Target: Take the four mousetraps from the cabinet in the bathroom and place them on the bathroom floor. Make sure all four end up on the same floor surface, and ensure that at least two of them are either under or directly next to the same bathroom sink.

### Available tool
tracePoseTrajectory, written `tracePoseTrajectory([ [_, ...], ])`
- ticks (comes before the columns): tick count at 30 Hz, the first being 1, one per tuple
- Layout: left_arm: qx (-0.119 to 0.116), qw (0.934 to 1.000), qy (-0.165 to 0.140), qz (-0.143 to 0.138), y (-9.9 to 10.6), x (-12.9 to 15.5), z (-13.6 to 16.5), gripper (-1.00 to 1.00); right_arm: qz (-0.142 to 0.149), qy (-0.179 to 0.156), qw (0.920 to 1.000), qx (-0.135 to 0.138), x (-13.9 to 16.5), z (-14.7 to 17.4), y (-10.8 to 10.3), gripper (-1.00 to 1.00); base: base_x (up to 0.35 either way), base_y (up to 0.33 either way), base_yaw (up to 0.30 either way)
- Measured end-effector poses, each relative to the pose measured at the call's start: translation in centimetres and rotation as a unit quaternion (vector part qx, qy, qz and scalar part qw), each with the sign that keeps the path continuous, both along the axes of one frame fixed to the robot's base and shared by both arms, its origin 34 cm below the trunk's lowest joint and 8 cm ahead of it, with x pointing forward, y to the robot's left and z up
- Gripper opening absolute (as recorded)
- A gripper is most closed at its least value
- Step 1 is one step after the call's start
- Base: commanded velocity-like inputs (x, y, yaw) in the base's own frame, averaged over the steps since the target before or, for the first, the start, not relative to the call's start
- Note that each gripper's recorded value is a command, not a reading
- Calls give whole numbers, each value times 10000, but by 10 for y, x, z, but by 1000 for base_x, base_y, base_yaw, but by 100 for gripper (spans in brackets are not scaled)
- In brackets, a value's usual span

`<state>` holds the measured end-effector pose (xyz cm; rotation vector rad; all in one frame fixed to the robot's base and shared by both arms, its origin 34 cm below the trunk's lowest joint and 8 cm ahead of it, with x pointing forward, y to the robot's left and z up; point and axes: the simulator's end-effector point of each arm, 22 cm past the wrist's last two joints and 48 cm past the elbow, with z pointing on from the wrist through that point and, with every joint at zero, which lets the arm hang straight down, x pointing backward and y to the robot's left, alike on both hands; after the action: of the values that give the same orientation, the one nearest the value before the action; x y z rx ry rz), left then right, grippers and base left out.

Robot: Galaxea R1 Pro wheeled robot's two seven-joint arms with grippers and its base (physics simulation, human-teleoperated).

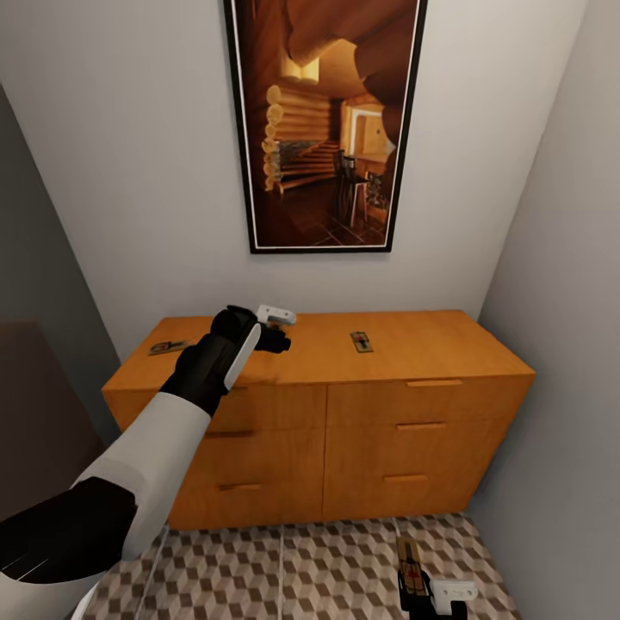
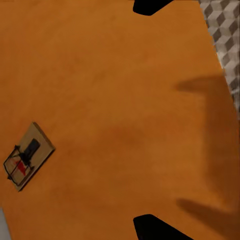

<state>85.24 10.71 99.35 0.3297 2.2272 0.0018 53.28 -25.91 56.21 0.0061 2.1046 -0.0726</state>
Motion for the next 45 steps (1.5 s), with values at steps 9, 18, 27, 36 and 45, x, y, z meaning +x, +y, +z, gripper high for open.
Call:
tracePoseTrajectory([
  [9,25,10000,90,20,2,-1,-8,100,1,1,10000,2,0,0,0,-100,24,0,0],
  [18,28,10000,91,20,2,-1,-8,100,1,1,10000,2,0,0,0,-100,1,0,0],
  [27,16,10000,74,14,1,-1,-7,100,1,1,10000,2,0,0,0,-100,0,0,0],
  [36,-2,10000,81,8,0,-1,-7,100,-46,75,10000,-38,-2,-3,-4,-100,0,0,0],
  [45,-18,10000,81,10,0,-1,-6,100,-32,360,9993,-38,-8,-13,-3,-100,0,0,0],
])
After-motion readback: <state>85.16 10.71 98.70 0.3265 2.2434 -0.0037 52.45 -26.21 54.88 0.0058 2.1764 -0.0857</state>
